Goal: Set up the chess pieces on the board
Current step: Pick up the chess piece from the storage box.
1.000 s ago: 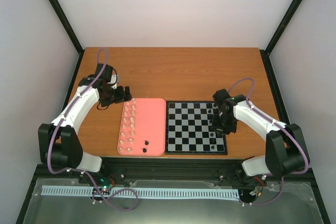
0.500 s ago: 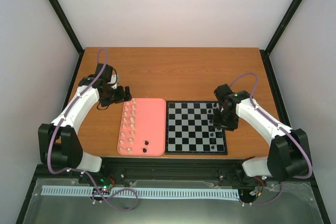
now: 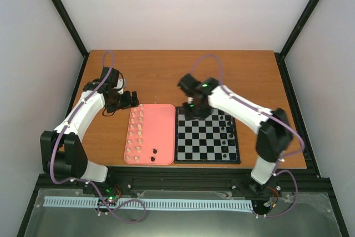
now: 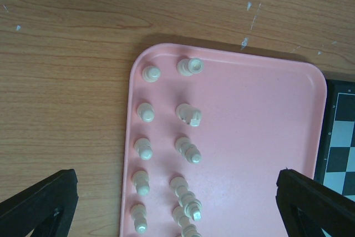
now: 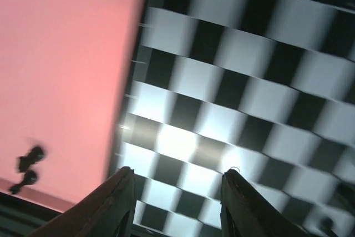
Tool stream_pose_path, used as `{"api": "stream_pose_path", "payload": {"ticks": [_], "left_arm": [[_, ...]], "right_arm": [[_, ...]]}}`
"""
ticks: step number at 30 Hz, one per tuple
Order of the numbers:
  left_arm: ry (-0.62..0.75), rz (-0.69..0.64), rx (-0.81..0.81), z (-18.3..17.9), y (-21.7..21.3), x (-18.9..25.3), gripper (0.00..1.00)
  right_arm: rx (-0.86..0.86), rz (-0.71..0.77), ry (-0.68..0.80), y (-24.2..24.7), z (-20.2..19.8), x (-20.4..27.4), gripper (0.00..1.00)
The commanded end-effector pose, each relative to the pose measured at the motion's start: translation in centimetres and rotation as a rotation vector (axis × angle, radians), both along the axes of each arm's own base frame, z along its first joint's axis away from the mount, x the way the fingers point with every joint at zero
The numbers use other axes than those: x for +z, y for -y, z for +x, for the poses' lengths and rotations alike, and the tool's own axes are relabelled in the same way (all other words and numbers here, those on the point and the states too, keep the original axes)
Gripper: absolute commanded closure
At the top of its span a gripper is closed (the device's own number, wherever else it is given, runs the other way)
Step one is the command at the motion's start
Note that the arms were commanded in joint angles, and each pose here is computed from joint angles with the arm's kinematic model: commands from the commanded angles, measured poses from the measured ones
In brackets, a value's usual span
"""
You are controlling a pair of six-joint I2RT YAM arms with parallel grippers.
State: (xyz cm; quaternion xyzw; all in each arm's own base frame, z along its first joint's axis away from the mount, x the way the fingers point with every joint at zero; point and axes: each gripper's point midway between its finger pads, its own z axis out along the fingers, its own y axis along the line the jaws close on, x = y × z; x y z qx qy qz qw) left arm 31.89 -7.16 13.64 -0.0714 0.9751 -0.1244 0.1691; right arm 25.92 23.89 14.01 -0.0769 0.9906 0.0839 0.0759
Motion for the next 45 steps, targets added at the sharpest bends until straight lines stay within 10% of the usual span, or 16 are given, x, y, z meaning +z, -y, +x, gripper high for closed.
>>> {"api": "stream_pose_path", "payload": {"ticks": [1,14,45], "left_arm": [[0.023,-0.001,-0.005,0.5,0.1,1.0,0.0],[0.048,-0.007,0.0,-0.2,0.1,1.5,0.0],[0.074,-0.013,0.0,-0.6,0.0,2.1,0.0]], "right_arm": [[0.304,0.012,-0.019,-8.8,-1.8,-1.7,0.57],[0.699,0.069,-0.165,-18.2,-9.7,-6.0,0.58],[0.763,-0.011,-0.258,-18.8,-11.6,-10.6,0.81]]}}
